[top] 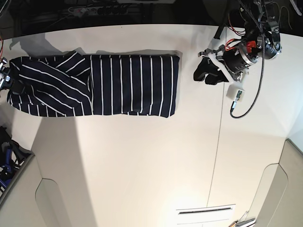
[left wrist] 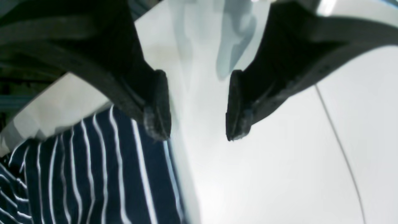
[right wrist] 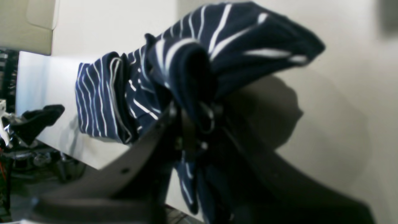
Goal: Fold the T-shirt properly
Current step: 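Grasp the other strip end with the right gripper and lift it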
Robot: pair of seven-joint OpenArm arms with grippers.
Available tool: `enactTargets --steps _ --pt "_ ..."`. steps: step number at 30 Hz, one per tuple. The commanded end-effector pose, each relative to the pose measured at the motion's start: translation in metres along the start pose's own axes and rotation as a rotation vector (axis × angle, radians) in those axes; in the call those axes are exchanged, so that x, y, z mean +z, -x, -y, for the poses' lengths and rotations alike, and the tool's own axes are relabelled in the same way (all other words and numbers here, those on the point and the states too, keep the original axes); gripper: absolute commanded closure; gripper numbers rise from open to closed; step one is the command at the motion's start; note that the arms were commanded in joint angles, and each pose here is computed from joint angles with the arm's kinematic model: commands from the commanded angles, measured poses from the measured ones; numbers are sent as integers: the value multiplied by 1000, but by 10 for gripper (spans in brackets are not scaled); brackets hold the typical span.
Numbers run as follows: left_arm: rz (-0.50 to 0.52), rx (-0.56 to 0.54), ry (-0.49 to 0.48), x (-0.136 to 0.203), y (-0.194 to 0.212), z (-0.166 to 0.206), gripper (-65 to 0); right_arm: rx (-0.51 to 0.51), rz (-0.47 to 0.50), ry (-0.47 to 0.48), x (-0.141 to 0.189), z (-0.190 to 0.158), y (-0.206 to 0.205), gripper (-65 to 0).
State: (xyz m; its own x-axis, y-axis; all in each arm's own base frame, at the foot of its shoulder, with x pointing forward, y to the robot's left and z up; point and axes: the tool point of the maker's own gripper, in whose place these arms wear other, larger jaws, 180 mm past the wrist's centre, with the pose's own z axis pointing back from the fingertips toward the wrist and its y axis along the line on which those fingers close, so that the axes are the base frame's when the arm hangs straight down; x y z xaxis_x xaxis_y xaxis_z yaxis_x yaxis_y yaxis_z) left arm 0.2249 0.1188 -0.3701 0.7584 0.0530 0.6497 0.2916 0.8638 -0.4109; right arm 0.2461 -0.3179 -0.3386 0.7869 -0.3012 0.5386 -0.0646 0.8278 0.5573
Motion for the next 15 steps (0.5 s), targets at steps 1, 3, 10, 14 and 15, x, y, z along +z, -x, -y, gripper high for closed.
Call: enactTargets --steps 1,3,10,14,15 --pt "27 -23 22 1 -6 6 -316 46 65 -5 10 -5 -27 0" --pt "5 -43 16 -3 1 10 -316 50 94 -37 9 -12 -36 0" --pt "-41 -116 29 -16 20 27 -316 72 138 -139 -2 -42 -42 0" --pt "-51 -130 36 -25 29 31 -316 116 171 -192 -12 -72 -41 0" --pt "-64 -130 37 -29 33 30 -316 129 181 -205 -14 -80 -41 0"
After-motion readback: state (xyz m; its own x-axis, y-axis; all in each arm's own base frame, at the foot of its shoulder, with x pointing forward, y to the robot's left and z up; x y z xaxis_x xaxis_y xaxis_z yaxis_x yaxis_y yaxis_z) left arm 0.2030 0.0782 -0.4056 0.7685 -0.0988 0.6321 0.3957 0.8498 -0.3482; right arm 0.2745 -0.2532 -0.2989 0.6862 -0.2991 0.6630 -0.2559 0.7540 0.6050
